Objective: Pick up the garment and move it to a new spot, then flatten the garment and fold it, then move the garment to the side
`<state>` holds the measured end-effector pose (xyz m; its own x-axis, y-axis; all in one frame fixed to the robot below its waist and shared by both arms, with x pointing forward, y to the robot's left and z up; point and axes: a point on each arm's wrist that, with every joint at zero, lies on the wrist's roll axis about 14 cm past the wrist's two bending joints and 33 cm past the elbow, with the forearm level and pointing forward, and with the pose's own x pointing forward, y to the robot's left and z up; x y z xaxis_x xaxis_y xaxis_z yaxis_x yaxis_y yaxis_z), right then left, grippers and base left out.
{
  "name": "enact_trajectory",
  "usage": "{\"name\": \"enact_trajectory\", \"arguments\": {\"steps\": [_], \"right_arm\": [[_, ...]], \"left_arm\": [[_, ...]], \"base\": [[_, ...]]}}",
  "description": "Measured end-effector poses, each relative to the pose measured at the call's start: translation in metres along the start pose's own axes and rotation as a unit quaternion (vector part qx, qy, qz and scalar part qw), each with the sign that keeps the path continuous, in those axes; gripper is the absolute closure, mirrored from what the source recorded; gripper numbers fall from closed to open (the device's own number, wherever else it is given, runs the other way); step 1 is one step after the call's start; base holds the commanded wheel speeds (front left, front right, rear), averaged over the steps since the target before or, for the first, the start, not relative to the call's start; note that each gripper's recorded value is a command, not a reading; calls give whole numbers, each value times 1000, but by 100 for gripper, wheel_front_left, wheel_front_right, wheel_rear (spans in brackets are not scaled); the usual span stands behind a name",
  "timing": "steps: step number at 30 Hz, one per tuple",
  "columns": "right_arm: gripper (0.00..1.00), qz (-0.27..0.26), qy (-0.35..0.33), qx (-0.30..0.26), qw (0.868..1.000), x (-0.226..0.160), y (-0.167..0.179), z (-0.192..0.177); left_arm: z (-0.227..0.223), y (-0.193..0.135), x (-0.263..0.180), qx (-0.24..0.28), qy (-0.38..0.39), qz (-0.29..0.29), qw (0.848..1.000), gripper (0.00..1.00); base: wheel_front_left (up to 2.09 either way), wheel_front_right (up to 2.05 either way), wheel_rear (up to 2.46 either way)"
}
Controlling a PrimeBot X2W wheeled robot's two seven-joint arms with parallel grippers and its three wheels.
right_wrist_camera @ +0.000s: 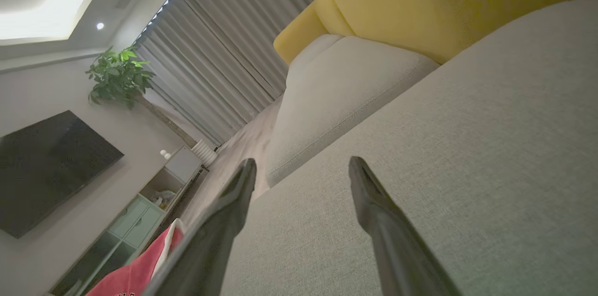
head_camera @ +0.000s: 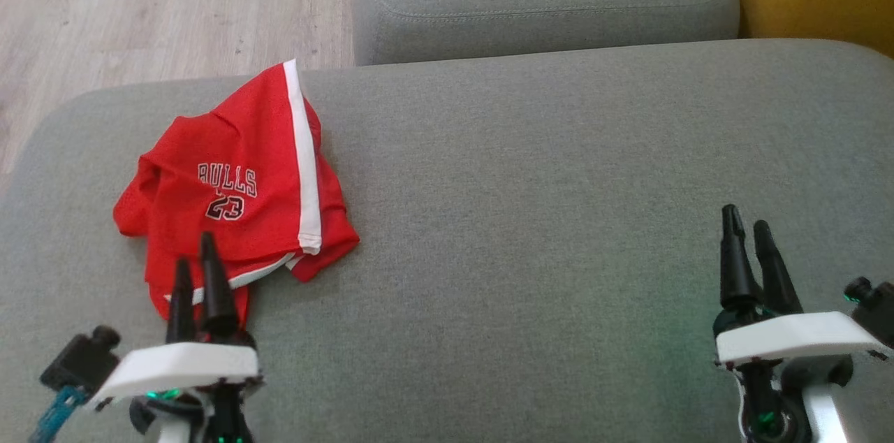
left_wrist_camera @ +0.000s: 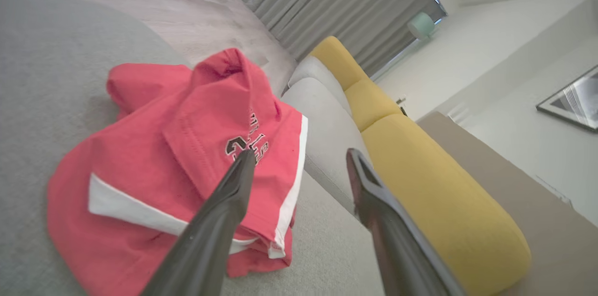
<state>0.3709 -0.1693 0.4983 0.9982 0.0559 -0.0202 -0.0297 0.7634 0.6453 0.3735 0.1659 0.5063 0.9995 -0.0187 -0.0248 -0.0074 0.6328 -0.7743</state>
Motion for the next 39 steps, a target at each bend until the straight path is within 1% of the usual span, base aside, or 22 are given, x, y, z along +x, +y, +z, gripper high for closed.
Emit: {"name": "enact_trajectory", "arguments": {"steps": [1,2,10,18,22,23,28,33,39], "right_arm": [[0,3,0,-9,1000,0,2,0],[0,3,0,-9,1000,0,2,0],[0,24,-5,-72,997,1,14,0],[0,36,-6,-132,991,0,20,-2],[0,41,-6,-163,986,0,22,-4],[0,44,-6,-179,983,0,23,-4],[0,51,-8,-215,975,0,26,-5],[0,63,-9,-255,965,0,31,-7],[0,72,-13,-305,950,0,34,-7]], "left_arm": [[-2,-3,0,12,3,-4,1000,0],[-2,-3,0,12,3,-4,1000,0],[-15,-19,0,95,15,-32,995,0],[-26,-28,0,167,25,-51,984,0],[-33,-32,0,208,33,-62,976,0],[-35,-34,0,225,34,-68,971,0],[-47,-34,-3,277,47,-79,956,0],[-62,-36,-4,348,64,-104,929,0],[-73,-38,-4,407,68,-120,903,0]], "base": [[0,0,0],[0,0,0],[0,0,0],[0,0,0],[0,0,0],[0,0,0],[0,0,0],[0,0,0],[0,0,0]]}}
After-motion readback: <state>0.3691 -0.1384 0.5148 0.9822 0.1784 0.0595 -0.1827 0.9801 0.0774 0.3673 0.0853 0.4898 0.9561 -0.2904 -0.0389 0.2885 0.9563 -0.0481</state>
